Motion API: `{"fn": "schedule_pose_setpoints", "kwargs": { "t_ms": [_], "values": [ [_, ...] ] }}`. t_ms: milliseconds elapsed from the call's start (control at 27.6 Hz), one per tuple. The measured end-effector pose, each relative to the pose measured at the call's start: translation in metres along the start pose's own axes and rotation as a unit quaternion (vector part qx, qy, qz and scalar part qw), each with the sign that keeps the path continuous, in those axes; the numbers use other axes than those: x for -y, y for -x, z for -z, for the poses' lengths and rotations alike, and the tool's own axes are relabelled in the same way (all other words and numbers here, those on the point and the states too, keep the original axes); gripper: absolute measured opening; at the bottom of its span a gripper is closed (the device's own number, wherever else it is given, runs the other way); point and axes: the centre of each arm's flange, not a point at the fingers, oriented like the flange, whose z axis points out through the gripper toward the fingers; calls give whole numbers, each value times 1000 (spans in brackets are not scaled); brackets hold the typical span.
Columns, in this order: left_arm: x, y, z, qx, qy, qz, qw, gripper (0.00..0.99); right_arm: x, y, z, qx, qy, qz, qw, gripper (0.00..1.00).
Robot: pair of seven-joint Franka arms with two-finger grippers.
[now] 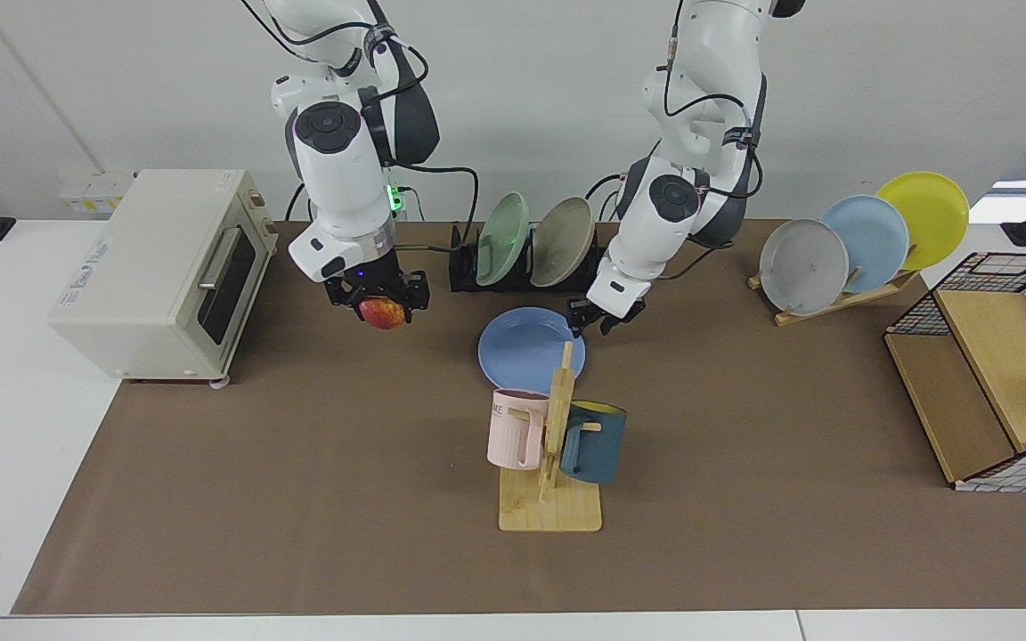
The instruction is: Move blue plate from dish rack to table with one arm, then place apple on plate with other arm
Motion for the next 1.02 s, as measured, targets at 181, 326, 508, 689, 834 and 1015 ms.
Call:
{"fn": "schedule_pose_setpoints", "kwargs": {
  "t_ms": [181,326,508,689,834,1015],
  "values": [
    [14,-14,17,-5,-44,-18,999,921,19,4,-9,-6,-8,-1,1000,753],
    [28,-29,53,-4,-73,-16,997,991,53,15,-22,-6,-15,-3,1000,753],
    [55,-36,107,-4,-85,-14,996,991,99,31,-38,-14,-21,-20,999,753],
    [91,-32,165,10,-97,-39,994,991,138,45,-57,-19,-25,-37,999,753],
    [117,-35,202,8,-97,-40,994,991,165,56,-74,-16,-22,-50,998,753],
    [135,-41,229,-12,-92,-30,995,991,192,66,-99,-18,-22,-66,997,753]
  ]
}}
